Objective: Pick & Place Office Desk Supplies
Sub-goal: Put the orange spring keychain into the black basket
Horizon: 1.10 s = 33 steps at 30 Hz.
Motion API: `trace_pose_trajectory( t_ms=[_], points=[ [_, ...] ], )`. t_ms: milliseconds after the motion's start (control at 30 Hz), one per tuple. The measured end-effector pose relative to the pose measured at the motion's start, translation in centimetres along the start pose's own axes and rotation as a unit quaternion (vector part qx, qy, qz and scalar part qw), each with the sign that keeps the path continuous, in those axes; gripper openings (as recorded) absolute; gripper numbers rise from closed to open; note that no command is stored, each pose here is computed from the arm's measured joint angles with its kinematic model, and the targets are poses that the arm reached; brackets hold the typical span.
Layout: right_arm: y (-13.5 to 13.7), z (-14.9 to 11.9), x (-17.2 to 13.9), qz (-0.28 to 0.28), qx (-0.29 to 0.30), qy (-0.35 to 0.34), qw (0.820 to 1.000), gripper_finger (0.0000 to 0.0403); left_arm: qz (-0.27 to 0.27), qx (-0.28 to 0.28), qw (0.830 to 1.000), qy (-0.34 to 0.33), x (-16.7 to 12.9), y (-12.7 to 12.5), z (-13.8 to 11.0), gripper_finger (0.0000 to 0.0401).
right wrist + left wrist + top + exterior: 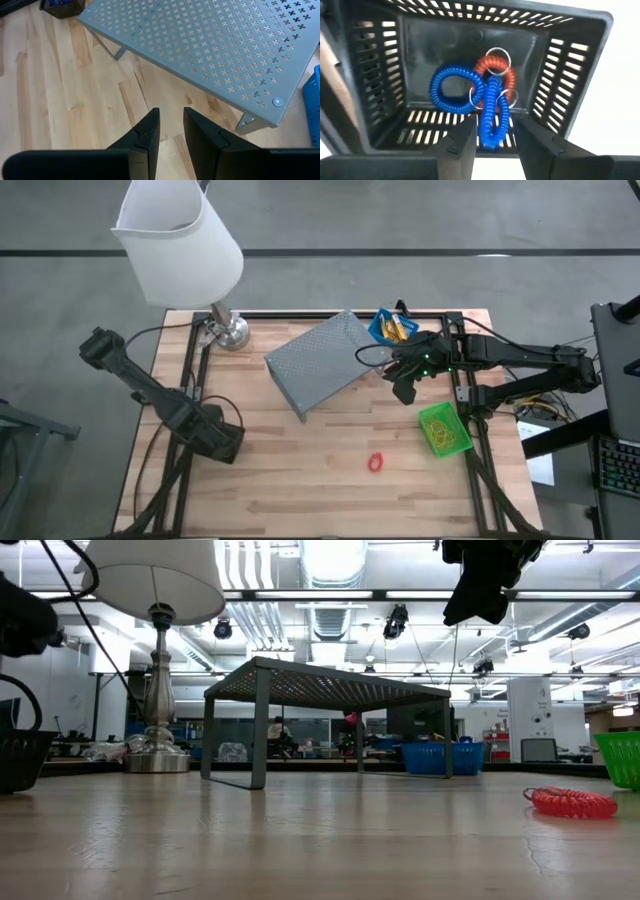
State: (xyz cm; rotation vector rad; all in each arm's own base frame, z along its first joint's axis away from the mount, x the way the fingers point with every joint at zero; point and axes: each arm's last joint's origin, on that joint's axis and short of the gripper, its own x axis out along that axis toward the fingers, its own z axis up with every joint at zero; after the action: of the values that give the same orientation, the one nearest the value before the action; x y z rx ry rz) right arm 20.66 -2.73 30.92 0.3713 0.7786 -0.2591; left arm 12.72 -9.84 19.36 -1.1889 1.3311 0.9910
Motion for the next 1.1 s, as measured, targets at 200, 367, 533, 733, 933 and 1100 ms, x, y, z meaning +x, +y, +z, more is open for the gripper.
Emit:
trace_pose_trajectory(
  t_ms=[200, 367, 533, 733, 933, 1100],
  points=[
    [0.0, 0.0, 0.0, 0.0, 0.0, 0.0, 1.0, 0.0084, 0.002, -0.009, 1.0, -0.009, -1.5, -0.2, -0.2, 0.0134],
    [0.0, 0.0, 0.0, 0.0, 0.0, 0.0, 1.0, 0.0084, -0.02, -0.005, 0.999, -0.038, -2.4, -0.6, -0.2, 0.0134],
    [0.0, 0.0, 0.0, 0.0, 0.0, 0.0, 1.0, 0.0084, -0.05, 0.024, 0.99, -0.132, -4.0, -1.1, 0.0, 0.0134],
    [0.0, 0.0, 0.0, 0.0, 0.0, 0.0, 1.0, 0.0084, -0.089, 0.09, 0.962, -0.242, -4.9, -2.5, -0.1, 0.0134],
    [0.0, 0.0, 0.0, 0.0, 0.0, 0.0, 1.0, 0.0084, -0.129, 0.167, 0.906, -0.367, -5.4, -4.6, -0.4, 0.0134],
    [0.0, 0.0, 0.0, 0.0, 0.0, 0.0, 1.0, 0.0084, -0.164, 0.238, 0.855, -0.43, -5.9, -6.1, -0.9, 0.0134]
  ],
)
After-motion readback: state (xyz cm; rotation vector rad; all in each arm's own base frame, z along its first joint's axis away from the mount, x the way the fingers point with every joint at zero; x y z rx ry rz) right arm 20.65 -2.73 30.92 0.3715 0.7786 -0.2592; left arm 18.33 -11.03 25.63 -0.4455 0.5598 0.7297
